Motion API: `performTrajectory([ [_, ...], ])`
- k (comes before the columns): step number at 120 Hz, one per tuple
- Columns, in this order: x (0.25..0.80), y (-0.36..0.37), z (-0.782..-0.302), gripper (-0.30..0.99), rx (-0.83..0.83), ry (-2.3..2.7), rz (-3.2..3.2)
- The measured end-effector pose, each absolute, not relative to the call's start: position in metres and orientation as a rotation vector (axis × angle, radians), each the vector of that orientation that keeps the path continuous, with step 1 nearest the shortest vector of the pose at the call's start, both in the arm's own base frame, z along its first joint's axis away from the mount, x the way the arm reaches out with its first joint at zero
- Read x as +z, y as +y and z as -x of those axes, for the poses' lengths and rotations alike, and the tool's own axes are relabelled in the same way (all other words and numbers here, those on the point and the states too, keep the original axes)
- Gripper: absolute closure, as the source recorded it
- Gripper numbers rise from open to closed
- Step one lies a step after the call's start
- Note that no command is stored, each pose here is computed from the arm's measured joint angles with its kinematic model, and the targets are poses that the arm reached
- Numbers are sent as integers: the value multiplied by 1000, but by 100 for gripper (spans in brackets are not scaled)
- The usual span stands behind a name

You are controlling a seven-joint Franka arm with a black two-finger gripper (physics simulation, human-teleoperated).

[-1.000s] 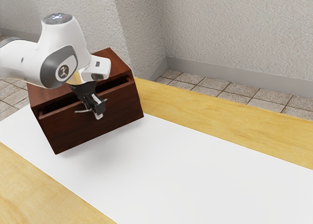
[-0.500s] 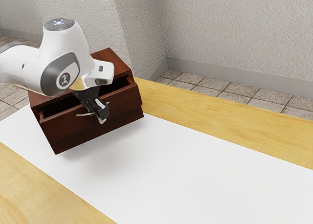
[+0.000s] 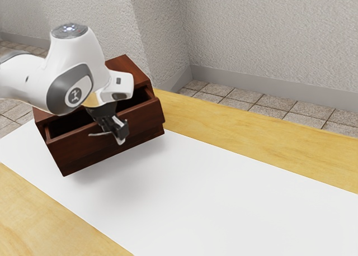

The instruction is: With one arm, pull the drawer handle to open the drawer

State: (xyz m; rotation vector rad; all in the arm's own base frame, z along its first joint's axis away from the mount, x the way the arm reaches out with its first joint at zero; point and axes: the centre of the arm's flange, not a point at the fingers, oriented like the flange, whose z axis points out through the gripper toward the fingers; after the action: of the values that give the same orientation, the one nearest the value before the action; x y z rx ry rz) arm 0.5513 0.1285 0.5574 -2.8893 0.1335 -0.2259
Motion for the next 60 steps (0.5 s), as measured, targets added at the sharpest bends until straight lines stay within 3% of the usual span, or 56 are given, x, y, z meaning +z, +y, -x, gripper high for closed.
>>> performTrajectory([
  [60,557,98,-536,44,-252,120,2881],
])
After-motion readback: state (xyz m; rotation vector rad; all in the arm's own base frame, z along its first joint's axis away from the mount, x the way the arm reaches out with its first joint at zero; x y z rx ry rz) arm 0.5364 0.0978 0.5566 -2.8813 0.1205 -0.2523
